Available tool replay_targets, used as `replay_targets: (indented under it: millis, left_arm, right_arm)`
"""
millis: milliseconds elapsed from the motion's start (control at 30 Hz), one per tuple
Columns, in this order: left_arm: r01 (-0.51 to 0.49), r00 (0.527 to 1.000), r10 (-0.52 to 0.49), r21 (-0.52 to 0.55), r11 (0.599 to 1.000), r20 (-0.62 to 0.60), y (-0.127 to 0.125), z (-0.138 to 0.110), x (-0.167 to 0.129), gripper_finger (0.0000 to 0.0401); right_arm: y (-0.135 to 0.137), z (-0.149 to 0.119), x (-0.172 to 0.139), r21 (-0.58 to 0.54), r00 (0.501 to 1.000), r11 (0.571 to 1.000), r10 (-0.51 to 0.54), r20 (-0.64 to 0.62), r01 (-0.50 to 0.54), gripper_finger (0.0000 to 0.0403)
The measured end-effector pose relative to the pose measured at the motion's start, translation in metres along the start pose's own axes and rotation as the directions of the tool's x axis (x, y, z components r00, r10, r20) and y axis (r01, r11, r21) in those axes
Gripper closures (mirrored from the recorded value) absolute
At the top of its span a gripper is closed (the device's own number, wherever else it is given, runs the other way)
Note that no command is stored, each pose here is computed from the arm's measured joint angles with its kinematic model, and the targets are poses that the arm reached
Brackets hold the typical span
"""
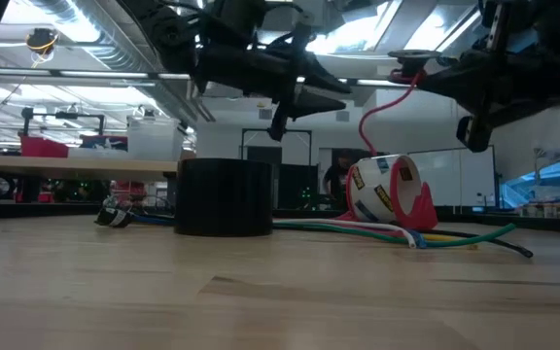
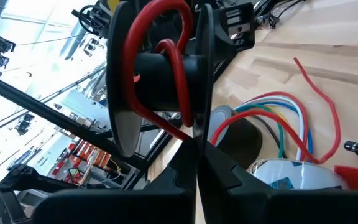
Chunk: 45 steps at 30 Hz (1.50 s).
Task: Coil cords
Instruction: Coil the red wire on the black spool
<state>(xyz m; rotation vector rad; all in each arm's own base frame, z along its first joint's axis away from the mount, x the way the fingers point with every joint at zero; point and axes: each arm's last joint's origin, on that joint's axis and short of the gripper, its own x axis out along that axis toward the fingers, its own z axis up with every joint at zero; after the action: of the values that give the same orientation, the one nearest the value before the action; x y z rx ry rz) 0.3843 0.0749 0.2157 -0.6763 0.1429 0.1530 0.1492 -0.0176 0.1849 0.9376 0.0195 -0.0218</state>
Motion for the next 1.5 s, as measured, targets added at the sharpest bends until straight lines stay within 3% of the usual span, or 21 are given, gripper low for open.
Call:
replay_targets:
  millis: [200,467,800,1500]
  left_arm:
    - [0.065,0.997,-0.065,-0.002,0.998,0.052,-0.013,0.002,0.022,0.0258]
    - [0.048,0.998,-0.044,-0.068,0.997,0.049,-0.007,0.003,0.026,0.0283]
    - [0.101,0.992,-0.096,-0.059,0.993,0.077,-0.017,0.002,0.026,0.0309]
    - [0.117,0.990,-0.112,-0.051,0.992,0.082,-0.022,0.000,0.049,0.0311]
  right_arm:
    - [0.000,0.000,0.000,0.000,1.000,1.000,0.001,0.000,-0.001,0.0398]
    - [0.000,0.000,0.000,0.000,1.000,1.000,0.012,-0.013,-0.012,0.0398]
    - [0.001,0.000,0.000,-0.001,1.000,1.000,0.013,-0.012,-0.013,0.0398]
    - [0.002,0.001,0.000,-0.005,0.999,0.999,0.032,0.002,-0.032,0.0398]
